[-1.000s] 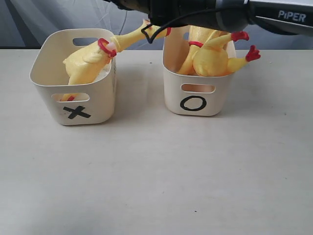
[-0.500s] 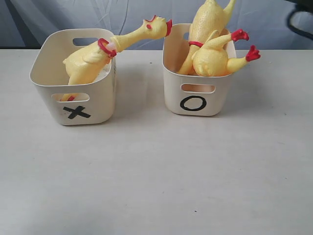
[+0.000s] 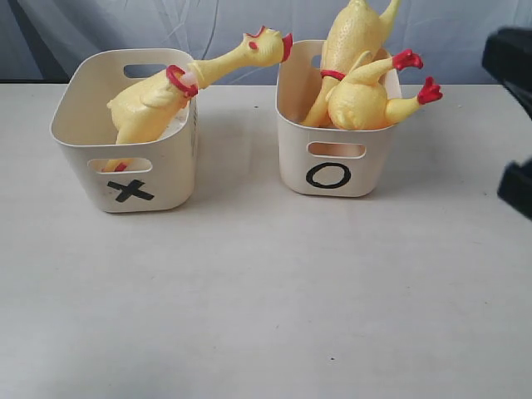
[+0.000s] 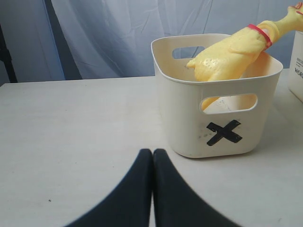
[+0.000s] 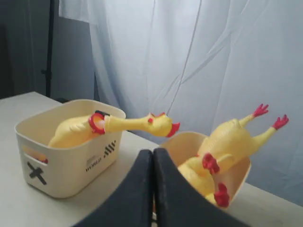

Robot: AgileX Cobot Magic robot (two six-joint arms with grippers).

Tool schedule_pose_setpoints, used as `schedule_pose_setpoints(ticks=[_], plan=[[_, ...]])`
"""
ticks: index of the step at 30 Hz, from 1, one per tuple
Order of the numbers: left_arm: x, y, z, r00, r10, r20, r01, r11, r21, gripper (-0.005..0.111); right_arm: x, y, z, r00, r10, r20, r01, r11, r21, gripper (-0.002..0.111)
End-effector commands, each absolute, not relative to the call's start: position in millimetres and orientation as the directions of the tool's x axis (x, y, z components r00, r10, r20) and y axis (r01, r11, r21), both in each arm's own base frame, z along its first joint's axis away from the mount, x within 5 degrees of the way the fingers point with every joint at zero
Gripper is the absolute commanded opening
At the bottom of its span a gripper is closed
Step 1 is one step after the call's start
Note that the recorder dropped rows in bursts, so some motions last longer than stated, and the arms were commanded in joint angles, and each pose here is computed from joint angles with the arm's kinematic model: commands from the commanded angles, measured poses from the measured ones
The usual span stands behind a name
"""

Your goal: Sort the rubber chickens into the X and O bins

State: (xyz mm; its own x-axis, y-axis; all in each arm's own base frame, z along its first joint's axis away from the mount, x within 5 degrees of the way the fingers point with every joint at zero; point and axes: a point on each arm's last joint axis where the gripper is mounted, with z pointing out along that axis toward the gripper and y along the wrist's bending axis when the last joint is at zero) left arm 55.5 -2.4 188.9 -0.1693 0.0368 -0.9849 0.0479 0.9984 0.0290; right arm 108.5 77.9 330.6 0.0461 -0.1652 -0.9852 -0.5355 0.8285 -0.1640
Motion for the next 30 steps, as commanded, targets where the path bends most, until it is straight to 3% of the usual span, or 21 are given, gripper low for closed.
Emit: schedule_pose_setpoints(ticks=[1,6,14,18,23,26,30], plan=[[55,-2,192,-0.150,0.034,-0.988,0.047,0.999,0.027,0.000,94,59,310,0.064,-0.187,-0.980,-0.493,0.848,-0.194,-0.001],[55,-2,192,-0.150,0.034,-0.988,0.047,0.999,0.027,0.000,88,44,314,0.083,-0.158,-0.984,-0.417,0.891,-0.178,-0.001],[55,-2,192,-0.150,0.034,-0.988,0.047,0.999,0.027,0.000,88,42,314,0.090,-0.164,-0.982,-0.407,0.894,-0.186,-0.001],[55,-2,192,-0.150,0.034,-0.988,0.047,0.999,0.027,0.000,91,34,314,0.094,-0.241,-0.966,-0.306,0.916,-0.258,-0.001],[55,-2,192,-0.150,0.034,-0.988,0.047,0.999,0.027,0.000,86,22,316,0.082,-0.189,-0.979,-0.243,0.948,-0.204,-0.001],[55,-2,192,-0.150,0.034,-0.988,0.047,0.999,0.027,0.000,78,8,321,0.117,-0.163,-0.980,-0.159,0.971,-0.180,-0.001],[55,-2,192,-0.150,0.034,-0.988,0.047,0.999,0.027,0.000,59,-16,326,0.173,-0.122,-0.977,0.046,0.992,-0.116,-0.001]])
